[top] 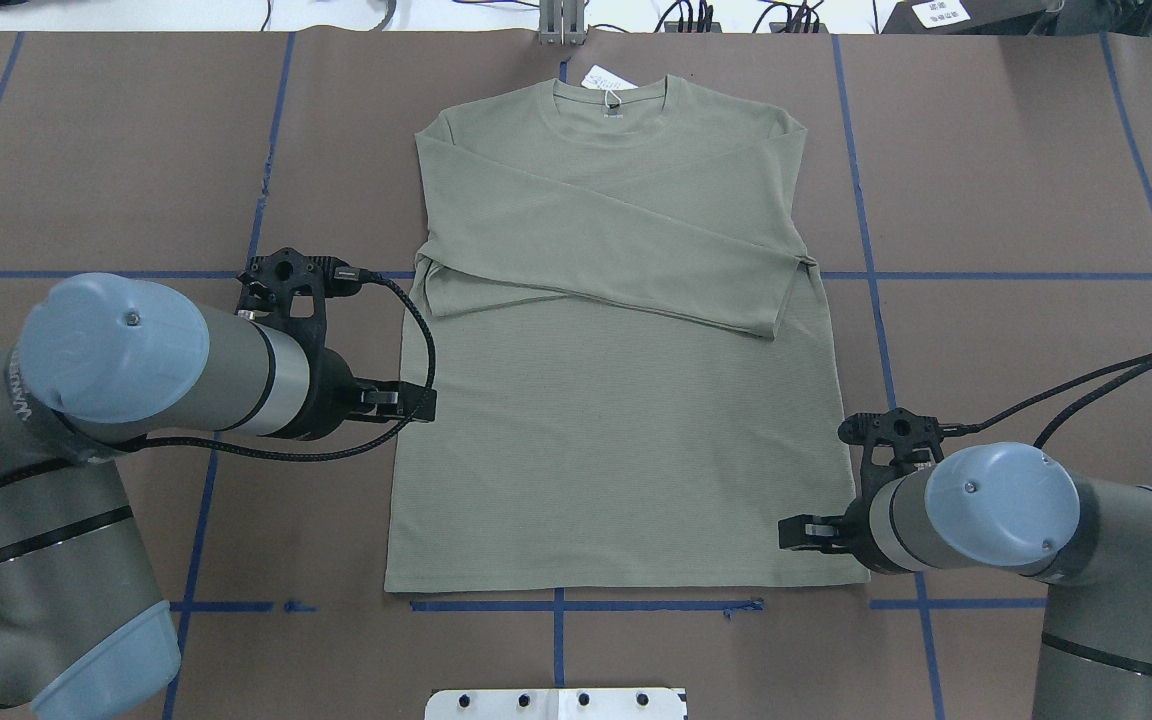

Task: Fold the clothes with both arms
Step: 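Release the sleeve with the left gripper while the right gripper moves to the hem, then lower both grippers to the shirt hem corners nearest the robot and grasp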

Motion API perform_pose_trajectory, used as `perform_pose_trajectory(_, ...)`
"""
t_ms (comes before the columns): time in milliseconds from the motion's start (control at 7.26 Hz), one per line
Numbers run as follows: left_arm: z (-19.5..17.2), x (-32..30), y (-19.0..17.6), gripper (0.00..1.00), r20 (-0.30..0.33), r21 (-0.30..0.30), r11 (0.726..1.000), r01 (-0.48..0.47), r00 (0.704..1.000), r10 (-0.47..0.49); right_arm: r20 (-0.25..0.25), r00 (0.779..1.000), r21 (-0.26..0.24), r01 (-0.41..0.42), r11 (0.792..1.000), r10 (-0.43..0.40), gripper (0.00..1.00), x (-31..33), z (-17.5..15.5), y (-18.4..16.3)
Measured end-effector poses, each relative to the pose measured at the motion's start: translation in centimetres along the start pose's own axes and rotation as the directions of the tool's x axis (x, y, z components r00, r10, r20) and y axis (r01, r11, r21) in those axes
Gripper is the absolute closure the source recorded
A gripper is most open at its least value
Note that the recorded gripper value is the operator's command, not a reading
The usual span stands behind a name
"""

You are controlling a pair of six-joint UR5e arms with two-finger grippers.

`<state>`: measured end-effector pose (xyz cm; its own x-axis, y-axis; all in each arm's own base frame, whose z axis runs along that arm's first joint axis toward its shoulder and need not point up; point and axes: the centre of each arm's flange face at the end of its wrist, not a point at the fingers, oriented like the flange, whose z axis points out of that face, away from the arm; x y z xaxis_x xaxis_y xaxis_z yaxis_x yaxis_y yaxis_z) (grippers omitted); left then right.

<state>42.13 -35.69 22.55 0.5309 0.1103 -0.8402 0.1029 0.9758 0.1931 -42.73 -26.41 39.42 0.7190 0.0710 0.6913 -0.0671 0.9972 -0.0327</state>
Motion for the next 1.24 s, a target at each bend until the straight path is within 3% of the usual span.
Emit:
perform_pose_trajectory(276, -0.2, 0.5, -0.1, 0.02, -0.009, 0.002, 1.0, -0.001, 1.0, 0.001, -0.037, 0.999, -0.017, -0.003, 1.0, 0.002, 0.01, 1.3, 1.6, 0.3)
perform_pose_trajectory(689, -0.3, 0.7, -0.1, 0.02, -0.013, 0.003, 1.0, -0.002, 1.0, 0.002, -0.052, 0.999, -0.039, 0.0, 0.999, -0.002, 0.05, 1.9, 2.1, 1.4)
perform_pose_trajectory(827, -0.3, 0.7, -0.1, 0.02, -0.013, 0.003, 1.0, -0.003, 1.0, 0.003, -0.053, 0.999, -0.043, 0.002, 0.999, -0.004, 0.1, 1.9, 2.2, 1.6)
perform_pose_trajectory(1102, -0.3, 0.7, -0.1, 0.02, -0.013, 0.003, 1.0, -0.004, 1.0, 0.004, -0.053, 0.999, -0.044, 0.003, 0.999, -0.005, 0.32, 1.8, 2.2, 1.7)
perform_pose_trajectory(1240, -0.3, 0.7, -0.1, 0.02, -0.014, 0.003, 1.0, -0.004, 1.0, 0.004, -0.052, 0.999, -0.045, 0.004, 0.999, -0.006, 0.38, 1.8, 2.2, 1.7)
